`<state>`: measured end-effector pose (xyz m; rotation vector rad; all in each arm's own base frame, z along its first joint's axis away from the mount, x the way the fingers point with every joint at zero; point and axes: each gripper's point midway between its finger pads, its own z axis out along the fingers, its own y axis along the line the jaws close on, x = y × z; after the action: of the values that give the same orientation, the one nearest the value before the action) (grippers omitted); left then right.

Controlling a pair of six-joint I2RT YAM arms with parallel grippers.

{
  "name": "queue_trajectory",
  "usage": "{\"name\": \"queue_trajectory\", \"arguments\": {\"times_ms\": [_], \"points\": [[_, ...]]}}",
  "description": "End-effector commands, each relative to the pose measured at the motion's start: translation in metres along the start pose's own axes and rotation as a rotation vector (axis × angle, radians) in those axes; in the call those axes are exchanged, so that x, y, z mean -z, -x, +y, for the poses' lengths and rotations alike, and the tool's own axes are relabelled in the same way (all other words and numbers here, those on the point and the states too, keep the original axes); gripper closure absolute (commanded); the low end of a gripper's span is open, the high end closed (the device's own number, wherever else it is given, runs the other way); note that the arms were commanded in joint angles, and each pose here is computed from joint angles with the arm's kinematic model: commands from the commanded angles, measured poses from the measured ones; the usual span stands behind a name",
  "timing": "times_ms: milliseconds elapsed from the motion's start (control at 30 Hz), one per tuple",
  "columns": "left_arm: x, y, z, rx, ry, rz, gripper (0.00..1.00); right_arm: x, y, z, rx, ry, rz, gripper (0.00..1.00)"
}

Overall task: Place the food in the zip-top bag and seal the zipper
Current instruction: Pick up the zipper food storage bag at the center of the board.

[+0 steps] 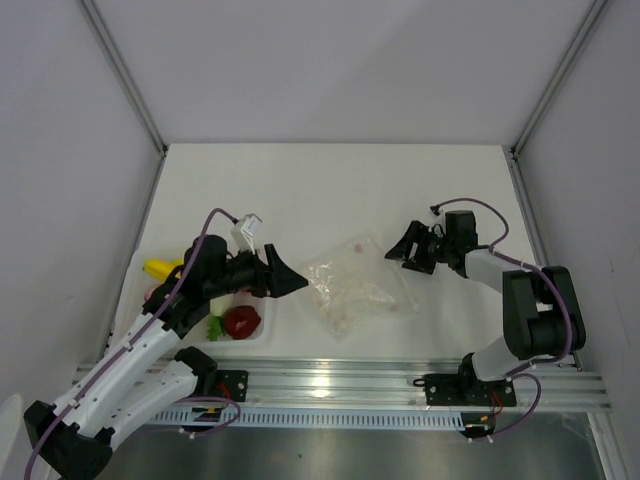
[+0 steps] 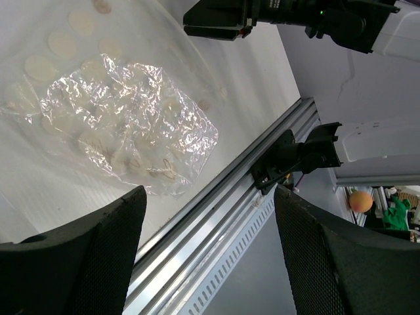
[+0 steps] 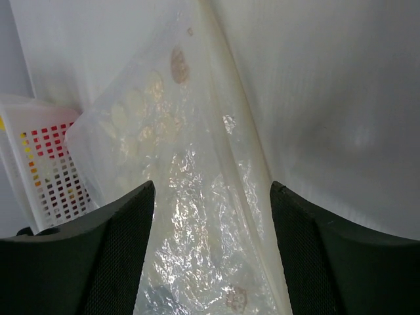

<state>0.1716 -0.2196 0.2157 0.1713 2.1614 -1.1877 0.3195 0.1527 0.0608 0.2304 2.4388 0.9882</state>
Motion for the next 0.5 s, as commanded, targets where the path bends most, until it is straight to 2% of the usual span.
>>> {"name": "queue_trajectory", "arguments": {"times_ms": [0,133,167,267,333,367,467], "points": [[0.003,0.011,-0.02,-0.05,-0.067,-0.012,0.2,-0.005,0.006,0.027,0.078,0.184,0.015,0.28],[-0.001,0.008,-0.015,-0.04,-0.051,0.006,0.2,-0.009,-0.014,0.035,0.078,0.278,0.096,0.32],[-0.002,0.007,-0.013,-0.037,-0.046,0.012,0.21,-0.011,-0.019,0.035,0.078,0.291,0.114,0.39],[-0.005,0.004,-0.01,-0.03,-0.038,0.023,0.21,-0.012,-0.03,0.037,0.085,0.315,0.136,0.46],[-0.005,0.004,-0.01,-0.032,-0.038,0.029,0.21,-0.011,-0.038,0.042,0.076,0.35,0.158,0.48],[-0.005,0.002,-0.01,-0.03,-0.037,0.036,0.22,-0.011,-0.045,0.044,0.08,0.364,0.175,0.55],[-0.005,-0.001,-0.01,-0.027,-0.036,0.051,0.23,-0.013,-0.06,0.049,0.091,0.387,0.217,0.55]]}}
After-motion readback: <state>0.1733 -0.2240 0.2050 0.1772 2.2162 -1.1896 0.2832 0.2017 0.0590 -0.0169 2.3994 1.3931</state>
